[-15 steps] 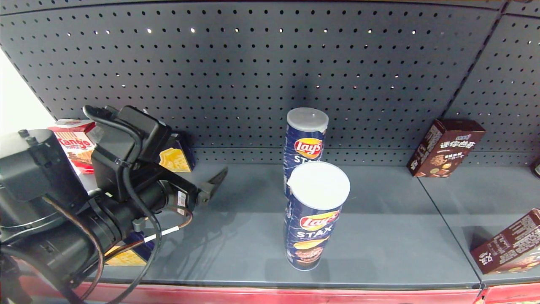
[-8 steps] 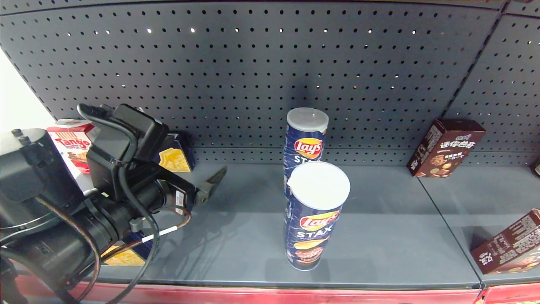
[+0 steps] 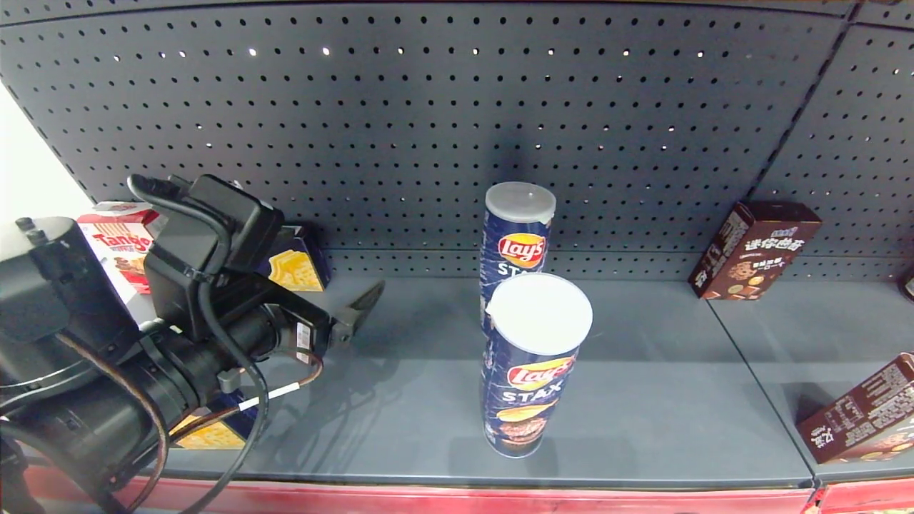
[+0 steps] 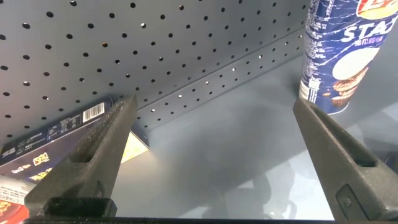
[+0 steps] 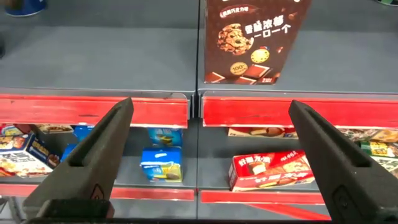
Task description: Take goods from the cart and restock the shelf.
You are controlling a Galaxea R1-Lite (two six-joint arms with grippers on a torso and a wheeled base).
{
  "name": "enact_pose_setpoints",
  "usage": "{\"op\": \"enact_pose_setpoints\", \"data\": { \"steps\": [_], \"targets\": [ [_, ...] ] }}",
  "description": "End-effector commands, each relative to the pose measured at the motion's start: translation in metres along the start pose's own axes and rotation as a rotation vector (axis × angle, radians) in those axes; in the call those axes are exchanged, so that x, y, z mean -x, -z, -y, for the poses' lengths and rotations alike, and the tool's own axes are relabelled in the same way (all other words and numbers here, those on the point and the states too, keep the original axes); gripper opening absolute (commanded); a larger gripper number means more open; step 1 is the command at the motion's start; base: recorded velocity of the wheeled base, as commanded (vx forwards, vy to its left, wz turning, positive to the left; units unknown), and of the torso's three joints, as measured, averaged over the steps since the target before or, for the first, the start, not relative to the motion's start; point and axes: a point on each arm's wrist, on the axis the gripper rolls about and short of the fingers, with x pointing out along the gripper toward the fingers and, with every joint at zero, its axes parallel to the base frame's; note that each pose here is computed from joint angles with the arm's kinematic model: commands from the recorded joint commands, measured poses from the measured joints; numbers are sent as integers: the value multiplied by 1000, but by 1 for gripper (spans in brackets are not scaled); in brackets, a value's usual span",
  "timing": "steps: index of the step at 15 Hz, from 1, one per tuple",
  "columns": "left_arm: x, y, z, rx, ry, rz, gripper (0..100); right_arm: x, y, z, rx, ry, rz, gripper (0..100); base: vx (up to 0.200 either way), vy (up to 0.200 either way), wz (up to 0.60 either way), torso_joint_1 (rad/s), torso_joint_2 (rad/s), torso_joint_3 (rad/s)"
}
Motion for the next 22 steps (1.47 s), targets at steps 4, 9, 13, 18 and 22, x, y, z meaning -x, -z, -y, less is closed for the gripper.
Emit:
{"op": "enact_pose_setpoints", "data": {
  "steps": [4,9,13,18,22],
  "targets": [
    [25,-7,-10,15,-26,41,100,0,0,0,-3,12,2,100,0,0,0,0,0,0],
    [87,-10,-24,29,-56,115,100,0,0,0,-3,12,2,100,0,0,0,0,0,0],
    [169,69,-17,99,-76,15,100,0,0,0,-3,12,2,100,0,0,0,0,0,0],
    [231,132,0,118,-104,-182,100,0,0,0,-3,12,2,100,0,0,0,0,0,0],
    [248,134,12,189,-229,-7,100,0,0,0,-3,12,2,100,0,0,0,0,0,0]
  ]
}}
